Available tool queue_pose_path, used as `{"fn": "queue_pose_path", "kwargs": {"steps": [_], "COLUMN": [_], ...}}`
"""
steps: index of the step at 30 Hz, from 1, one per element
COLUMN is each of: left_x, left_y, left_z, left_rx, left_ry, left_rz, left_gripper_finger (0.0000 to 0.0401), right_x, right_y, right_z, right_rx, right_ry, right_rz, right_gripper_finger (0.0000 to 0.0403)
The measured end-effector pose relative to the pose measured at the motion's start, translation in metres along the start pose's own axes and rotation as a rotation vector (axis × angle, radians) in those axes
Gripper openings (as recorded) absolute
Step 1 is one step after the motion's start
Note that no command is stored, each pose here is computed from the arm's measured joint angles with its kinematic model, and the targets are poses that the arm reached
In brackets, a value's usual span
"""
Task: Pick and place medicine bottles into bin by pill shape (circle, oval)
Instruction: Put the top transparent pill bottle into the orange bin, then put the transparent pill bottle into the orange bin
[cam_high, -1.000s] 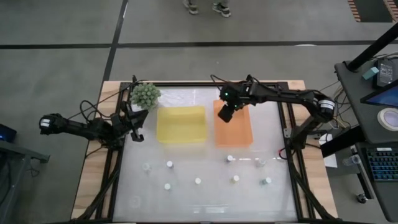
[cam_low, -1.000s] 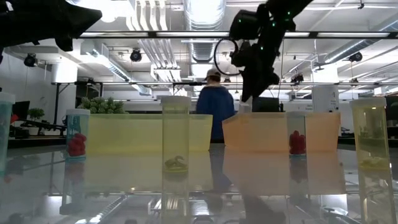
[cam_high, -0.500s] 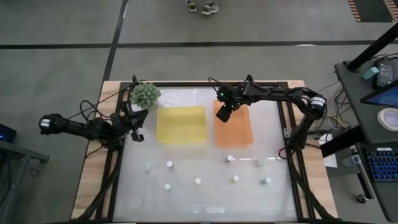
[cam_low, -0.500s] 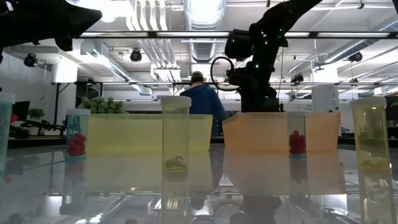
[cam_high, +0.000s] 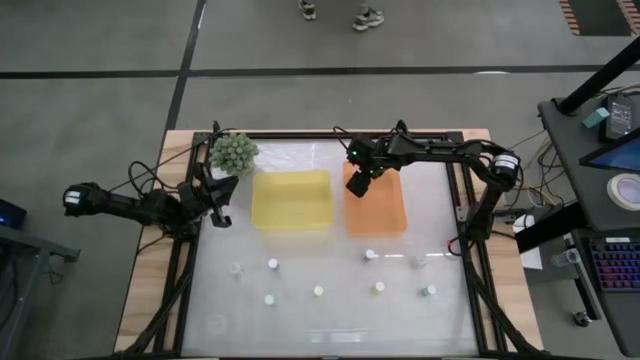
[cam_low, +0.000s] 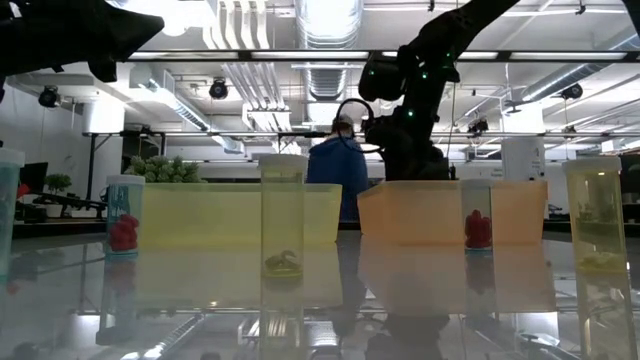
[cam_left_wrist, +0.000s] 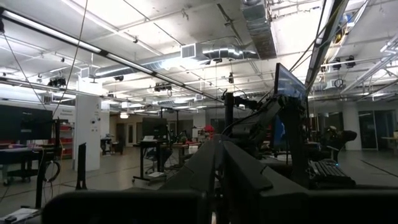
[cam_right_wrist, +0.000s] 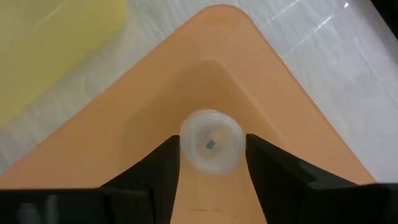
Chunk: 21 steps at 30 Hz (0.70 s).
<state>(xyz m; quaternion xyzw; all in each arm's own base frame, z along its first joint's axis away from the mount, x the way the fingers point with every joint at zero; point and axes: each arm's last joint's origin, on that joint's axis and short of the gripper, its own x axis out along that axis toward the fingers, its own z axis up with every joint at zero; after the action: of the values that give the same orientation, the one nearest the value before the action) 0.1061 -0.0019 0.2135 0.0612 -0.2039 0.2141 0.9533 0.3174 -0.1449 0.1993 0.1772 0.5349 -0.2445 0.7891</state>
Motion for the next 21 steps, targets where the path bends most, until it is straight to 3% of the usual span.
{"fn": "queue_pose_path", "kwargs": {"steps": [9,16,21], "left_x": [0.000,0.000,0.000], "left_y": [0.000,0.000,0.001], "left_z": [0.000,0.002,0.003], "left_rx": [-0.001,-0.008,-0.013], "left_ry": [-0.002,-0.012,-0.021], "left_rz": [0.001,0.004,0.007], "left_gripper_finger": [0.0015,0.0015,0.0015], "right_x": [-0.004,-0.041,-0.072], "right_y": [0.000,0.013,0.041], "right_z": [0.000,0.001,-0.020], "right_rx": [-0.001,-0.029,-0.075], "right_ry": [-0.005,-0.111,-0.198], "right_rz": [0.000,0.035,0.042], "right_gripper_finger": [0.0203,0.0191,0.0178]}}
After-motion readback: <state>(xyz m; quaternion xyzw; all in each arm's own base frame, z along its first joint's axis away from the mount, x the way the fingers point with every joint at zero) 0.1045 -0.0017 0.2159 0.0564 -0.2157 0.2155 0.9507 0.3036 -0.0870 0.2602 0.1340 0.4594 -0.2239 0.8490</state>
